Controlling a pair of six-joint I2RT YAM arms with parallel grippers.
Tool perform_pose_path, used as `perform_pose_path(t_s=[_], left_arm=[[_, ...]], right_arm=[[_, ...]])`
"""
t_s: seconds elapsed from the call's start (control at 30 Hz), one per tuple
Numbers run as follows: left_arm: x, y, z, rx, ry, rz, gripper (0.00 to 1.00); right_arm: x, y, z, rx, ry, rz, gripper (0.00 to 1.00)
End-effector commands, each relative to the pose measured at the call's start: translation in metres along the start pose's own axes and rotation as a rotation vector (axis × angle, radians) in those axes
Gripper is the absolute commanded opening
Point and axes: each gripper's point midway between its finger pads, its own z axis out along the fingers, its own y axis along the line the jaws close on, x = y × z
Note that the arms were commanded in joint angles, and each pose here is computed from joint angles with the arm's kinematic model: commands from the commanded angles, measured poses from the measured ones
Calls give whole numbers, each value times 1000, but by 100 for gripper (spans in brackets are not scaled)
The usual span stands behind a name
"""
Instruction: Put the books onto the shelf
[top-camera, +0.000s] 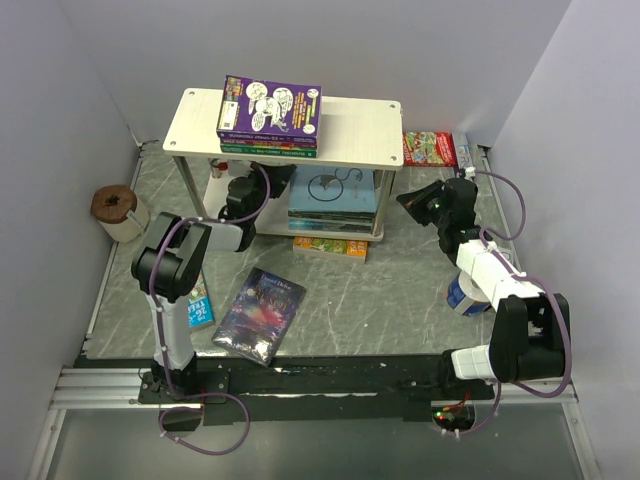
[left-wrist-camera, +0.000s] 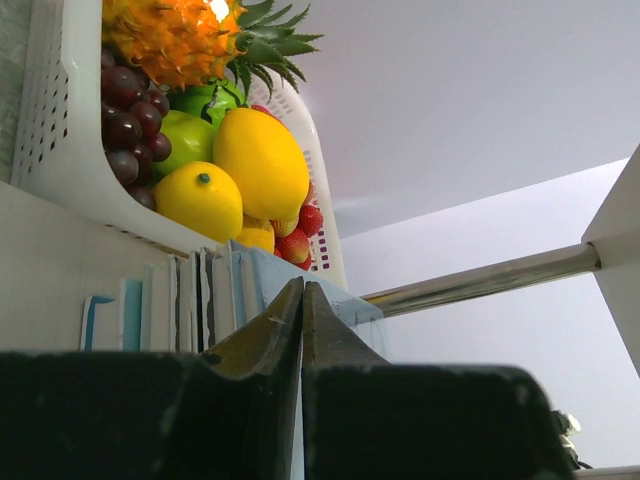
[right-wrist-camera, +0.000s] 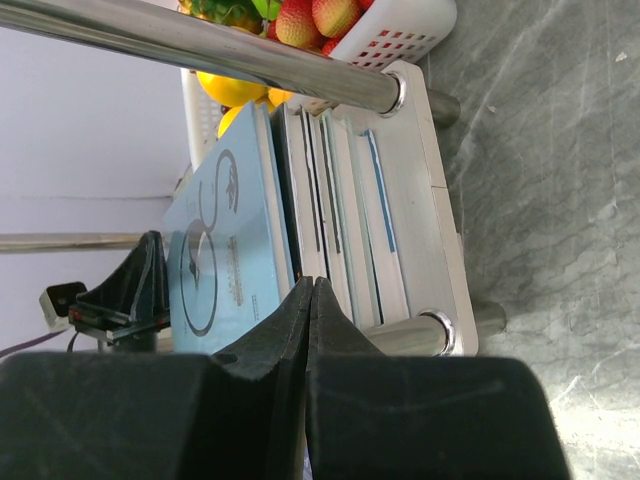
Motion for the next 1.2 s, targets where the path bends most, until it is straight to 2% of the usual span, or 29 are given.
perform_pose_path(t_s=[0.0,0.5,0.6,0.63,0.77,0.9,0.93,1.0,1.03,1.07,1.13,1.17], left_arm=[[20,-8,8,29,69,4,10],[13,-9,18,30,62,19,12],[5,-10,14,26,37,22,18],[2,-10,12,21,29,26,24],[-30,-17,-7,4,-59,37,34],[-52,-23,-23,-10,-77,51,40],[-57,-24,-34,-23,-79,69,40],[-61,-27,-48,-41,-91,112,41],[-61,-29,-62,-61,-88,125,41],[-61,-29,-69,-76,-89,133,42],[-58,-33,-91,-101,-80,142,43],[-54,-18,-101,-184,-72,141,43]], right_arm=[[-10,14,2,-50,-23,-27,0],[-7,16,3,-64,-6,-25,0],[-8,15,1,-56,-12,-29,0],[-11,15,0,-50,-23,-30,0],[-17,13,-6,-23,-45,-30,0],[-23,-7,-16,72,-70,-21,0],[-37,-9,-26,102,-138,-21,0],[-28,-31,-39,165,-150,-14,0],[-31,-24,-54,132,-185,-13,0],[-19,-42,-58,158,-177,-2,0],[-5,-40,-72,128,-168,-10,0],[8,-51,-76,144,-145,-25,0]])
